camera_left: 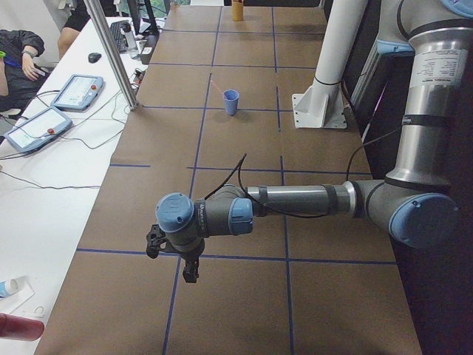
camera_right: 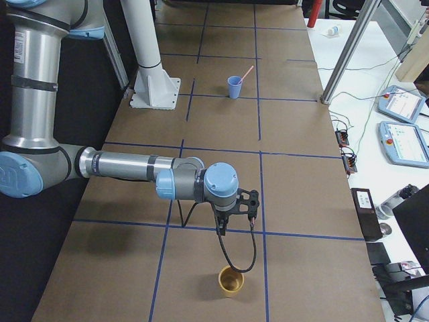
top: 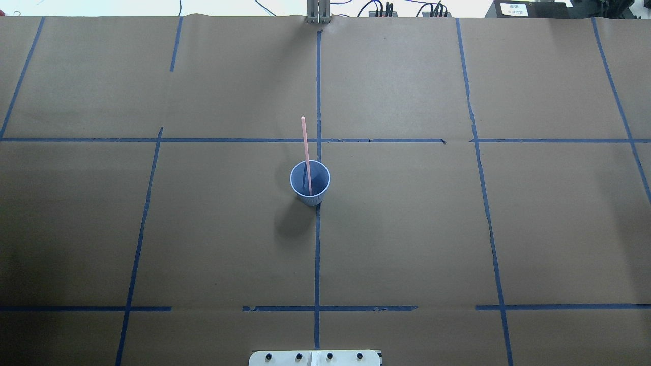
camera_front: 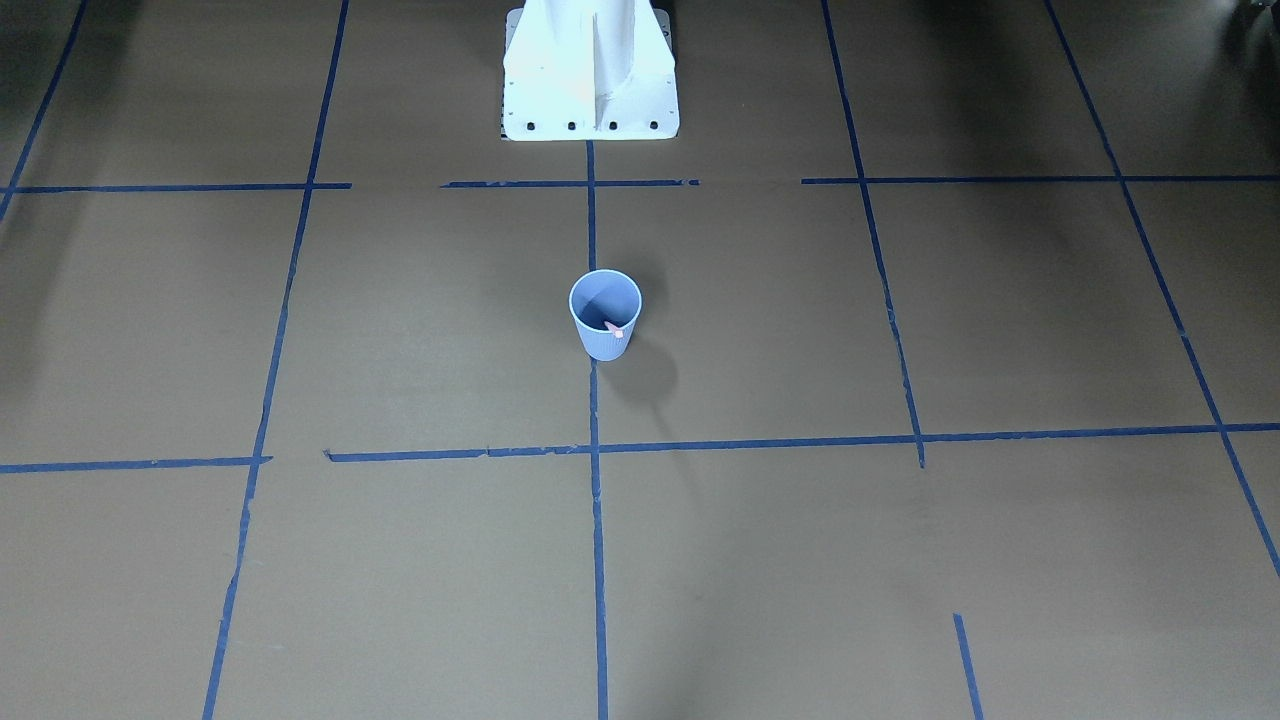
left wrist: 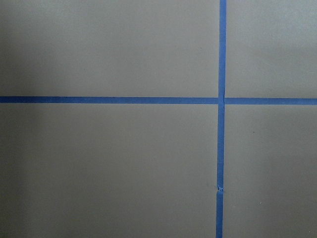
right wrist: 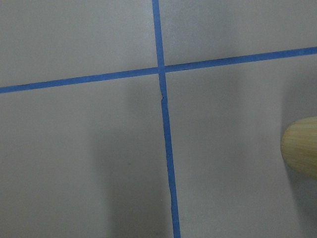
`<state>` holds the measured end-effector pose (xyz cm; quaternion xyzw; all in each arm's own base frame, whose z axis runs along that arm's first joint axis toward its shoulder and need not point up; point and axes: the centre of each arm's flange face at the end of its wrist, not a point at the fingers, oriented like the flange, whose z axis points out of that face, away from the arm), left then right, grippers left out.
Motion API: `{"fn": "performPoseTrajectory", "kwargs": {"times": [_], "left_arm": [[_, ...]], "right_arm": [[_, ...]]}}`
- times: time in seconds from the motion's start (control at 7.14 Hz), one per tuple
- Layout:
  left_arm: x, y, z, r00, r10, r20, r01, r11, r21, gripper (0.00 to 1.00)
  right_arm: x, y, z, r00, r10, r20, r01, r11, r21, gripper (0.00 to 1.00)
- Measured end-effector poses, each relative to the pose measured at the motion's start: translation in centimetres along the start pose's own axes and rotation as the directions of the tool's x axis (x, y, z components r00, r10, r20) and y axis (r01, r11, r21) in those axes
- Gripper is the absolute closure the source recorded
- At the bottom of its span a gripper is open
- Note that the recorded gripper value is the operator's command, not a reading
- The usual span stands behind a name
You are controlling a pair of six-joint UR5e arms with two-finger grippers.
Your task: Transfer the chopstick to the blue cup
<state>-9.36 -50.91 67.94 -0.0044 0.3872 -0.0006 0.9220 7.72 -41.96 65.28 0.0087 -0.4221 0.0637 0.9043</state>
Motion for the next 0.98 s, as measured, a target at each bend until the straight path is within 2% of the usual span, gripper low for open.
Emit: {"fn": "performPoseTrajectory", "kwargs": {"times": [0.98], "left_arm": [[-0.1,0.01,0.1,1.0,0.004,0.001,-0.004,1.0,0.004,0.0]], "right_arm": [[0.33,0.35,0.17,1.0,0.002,-0.004,-0.002,1.0,0.0,0.0]]}}
